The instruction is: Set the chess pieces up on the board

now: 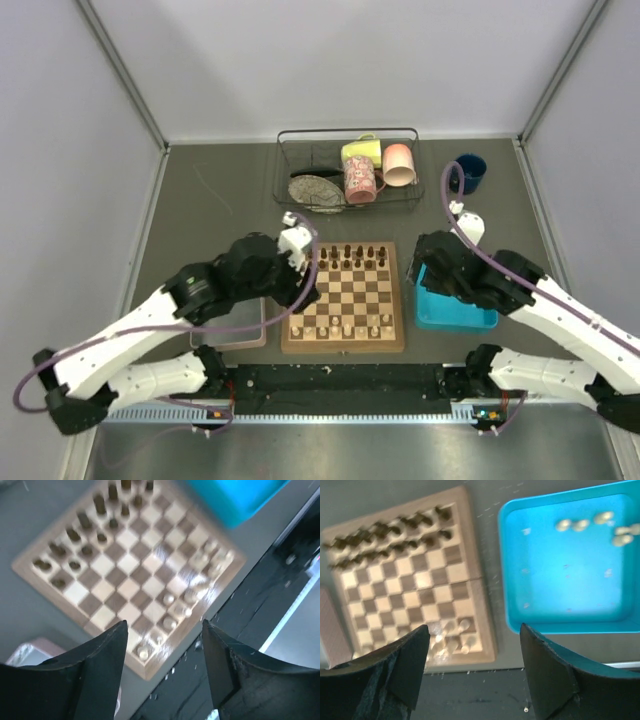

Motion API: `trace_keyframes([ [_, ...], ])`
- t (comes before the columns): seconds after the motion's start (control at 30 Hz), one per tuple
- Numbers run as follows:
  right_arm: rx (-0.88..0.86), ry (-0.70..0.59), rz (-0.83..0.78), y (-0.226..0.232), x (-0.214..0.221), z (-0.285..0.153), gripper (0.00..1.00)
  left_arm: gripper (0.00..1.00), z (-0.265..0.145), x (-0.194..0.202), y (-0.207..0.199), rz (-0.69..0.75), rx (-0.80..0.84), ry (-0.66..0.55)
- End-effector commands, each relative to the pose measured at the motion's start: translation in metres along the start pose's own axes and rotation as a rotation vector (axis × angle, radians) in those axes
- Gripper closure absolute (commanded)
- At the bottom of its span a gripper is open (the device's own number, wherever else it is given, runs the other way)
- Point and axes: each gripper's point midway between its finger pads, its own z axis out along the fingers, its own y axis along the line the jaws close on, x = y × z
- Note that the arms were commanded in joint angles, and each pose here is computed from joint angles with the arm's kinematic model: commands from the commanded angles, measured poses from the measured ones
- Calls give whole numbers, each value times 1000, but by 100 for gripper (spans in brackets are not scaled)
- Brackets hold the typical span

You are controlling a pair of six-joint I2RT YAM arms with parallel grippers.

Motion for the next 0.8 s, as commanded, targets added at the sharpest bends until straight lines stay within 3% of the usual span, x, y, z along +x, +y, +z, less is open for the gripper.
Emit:
trace_keyframes([
  [0.0, 139, 24, 54, -41, -16, 19, 29, 34, -36, -69, 13, -14, 43, -381],
  [0.07, 158, 21, 120, -60, -28, 33, 30, 34, -40, -76, 20, -64, 119, -426],
  [0.1, 181, 41, 127, -71, -23, 41, 32, 34, -42, -79, 50, -122, 56, -450],
  [0.37, 293, 149, 194, -119, -1, 87, 39, 35, -41, -64, 128, -190, -241, -520],
  [0.6, 296, 164, 235, -127, 2, 122, 47, 34, -61, -42, 161, -220, -445, -585],
  [0.77, 342, 165, 266, -138, -1, 143, 56, 34, -68, -31, 163, -227, -490, -576],
])
